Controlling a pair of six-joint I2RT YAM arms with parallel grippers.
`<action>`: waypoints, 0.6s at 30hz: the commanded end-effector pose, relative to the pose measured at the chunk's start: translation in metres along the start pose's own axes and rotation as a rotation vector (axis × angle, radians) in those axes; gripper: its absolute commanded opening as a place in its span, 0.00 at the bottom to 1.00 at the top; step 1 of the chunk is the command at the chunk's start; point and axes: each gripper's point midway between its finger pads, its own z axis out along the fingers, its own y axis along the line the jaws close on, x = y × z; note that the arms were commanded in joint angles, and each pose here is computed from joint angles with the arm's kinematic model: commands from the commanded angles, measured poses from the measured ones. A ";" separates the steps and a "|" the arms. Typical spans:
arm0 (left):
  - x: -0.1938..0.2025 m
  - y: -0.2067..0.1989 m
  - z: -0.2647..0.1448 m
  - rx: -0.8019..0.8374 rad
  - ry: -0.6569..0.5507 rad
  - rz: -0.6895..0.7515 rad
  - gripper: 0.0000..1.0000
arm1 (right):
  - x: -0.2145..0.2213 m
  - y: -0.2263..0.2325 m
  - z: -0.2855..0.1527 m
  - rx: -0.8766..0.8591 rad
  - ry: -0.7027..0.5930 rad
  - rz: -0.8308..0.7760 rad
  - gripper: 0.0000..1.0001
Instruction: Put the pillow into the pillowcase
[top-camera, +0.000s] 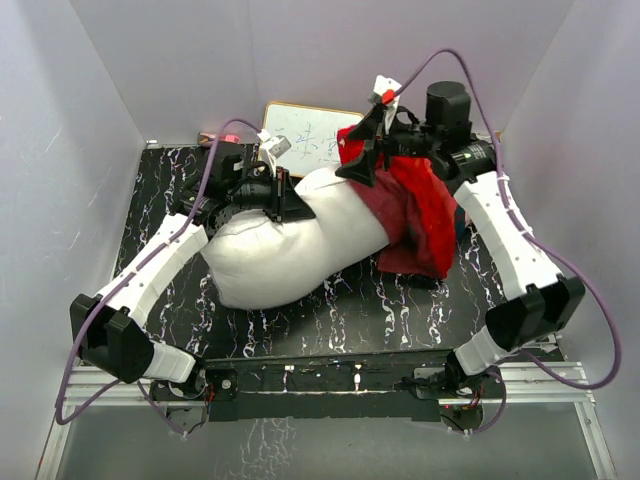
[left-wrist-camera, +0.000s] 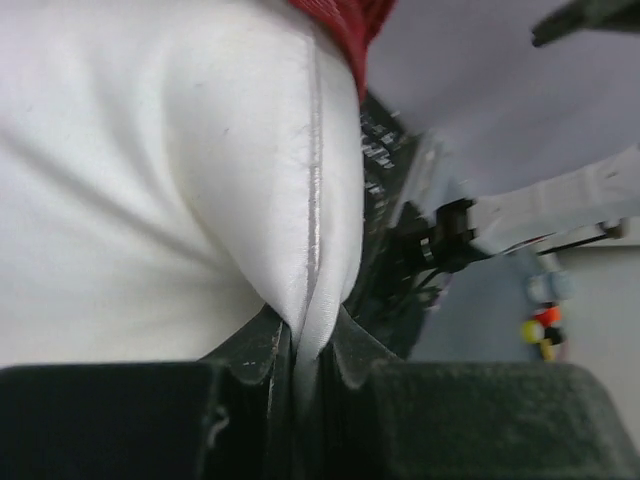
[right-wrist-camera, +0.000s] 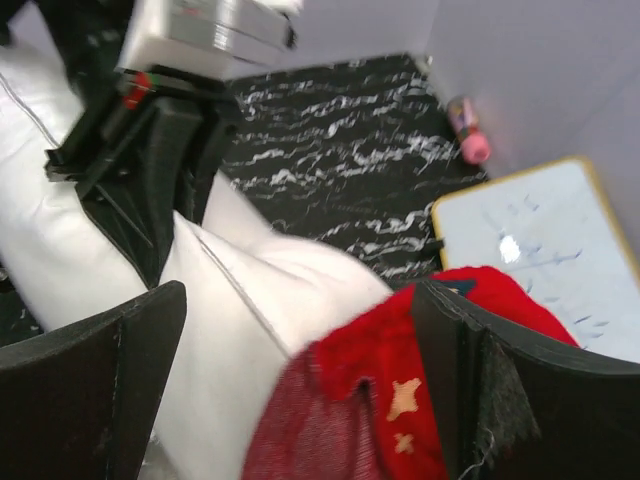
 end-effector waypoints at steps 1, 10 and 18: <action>-0.049 -0.098 -0.045 0.449 -0.113 -0.088 0.00 | -0.068 0.018 -0.025 0.003 -0.137 -0.179 0.99; -0.020 -0.048 -0.046 0.378 -0.067 -0.310 0.00 | -0.049 -0.007 -0.083 0.223 -0.085 -0.202 0.99; -0.005 -0.013 -0.048 0.286 -0.060 -0.297 0.00 | 0.086 -0.062 -0.151 0.623 0.275 -0.071 0.99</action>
